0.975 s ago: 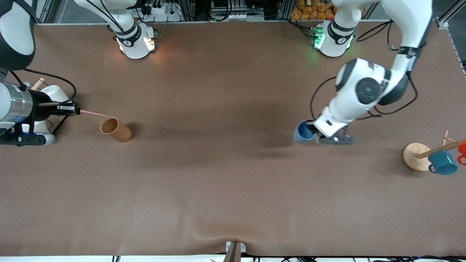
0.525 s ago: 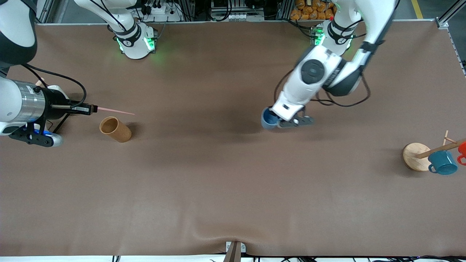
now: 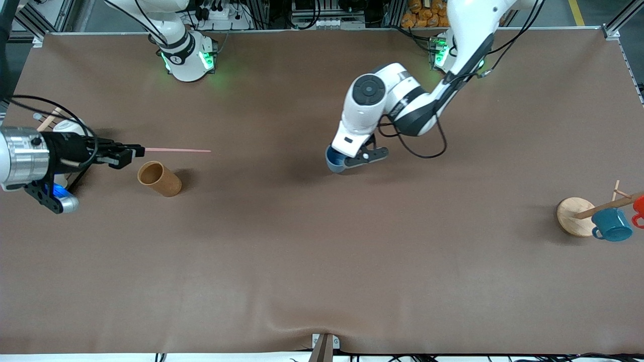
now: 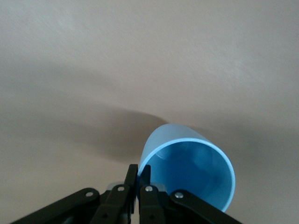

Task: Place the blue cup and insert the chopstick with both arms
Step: 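Lift the chopstick out with the right gripper while the left gripper carries the cup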

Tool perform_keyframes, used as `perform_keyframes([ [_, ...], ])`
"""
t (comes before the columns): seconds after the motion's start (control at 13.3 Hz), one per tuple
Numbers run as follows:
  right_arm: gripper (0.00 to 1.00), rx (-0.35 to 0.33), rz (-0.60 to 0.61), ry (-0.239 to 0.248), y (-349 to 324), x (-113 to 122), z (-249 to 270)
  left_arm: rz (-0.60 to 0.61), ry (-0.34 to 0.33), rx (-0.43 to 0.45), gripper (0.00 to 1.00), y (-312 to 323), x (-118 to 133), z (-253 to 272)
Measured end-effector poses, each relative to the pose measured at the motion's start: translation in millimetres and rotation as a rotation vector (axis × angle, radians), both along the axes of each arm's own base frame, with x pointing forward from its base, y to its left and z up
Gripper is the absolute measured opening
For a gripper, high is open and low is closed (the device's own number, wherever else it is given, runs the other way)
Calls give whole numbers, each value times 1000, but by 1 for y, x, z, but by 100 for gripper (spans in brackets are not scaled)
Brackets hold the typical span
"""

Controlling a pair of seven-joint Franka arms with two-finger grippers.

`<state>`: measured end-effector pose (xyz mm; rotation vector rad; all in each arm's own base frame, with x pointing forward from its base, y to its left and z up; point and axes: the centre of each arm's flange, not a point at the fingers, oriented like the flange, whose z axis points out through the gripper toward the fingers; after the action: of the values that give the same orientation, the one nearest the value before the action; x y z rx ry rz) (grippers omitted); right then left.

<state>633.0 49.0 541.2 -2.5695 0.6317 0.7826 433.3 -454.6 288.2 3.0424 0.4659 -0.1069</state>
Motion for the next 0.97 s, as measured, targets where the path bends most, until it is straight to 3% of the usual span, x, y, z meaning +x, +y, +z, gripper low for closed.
perform_keyframes([
  [0.3, 10, 61, -100, 112, -7, 1, -29, 42, -26, 40, 5, -21, -8, -24],
  [0.53, 10, 51, -155, 148, 6, 2, -41, 57, -28, 36, 10, -22, -3, -25],
  [0.97, 10, -8, -301, 109, 69, -15, -32, 106, -79, -1, 69, -15, 28, 7],
])
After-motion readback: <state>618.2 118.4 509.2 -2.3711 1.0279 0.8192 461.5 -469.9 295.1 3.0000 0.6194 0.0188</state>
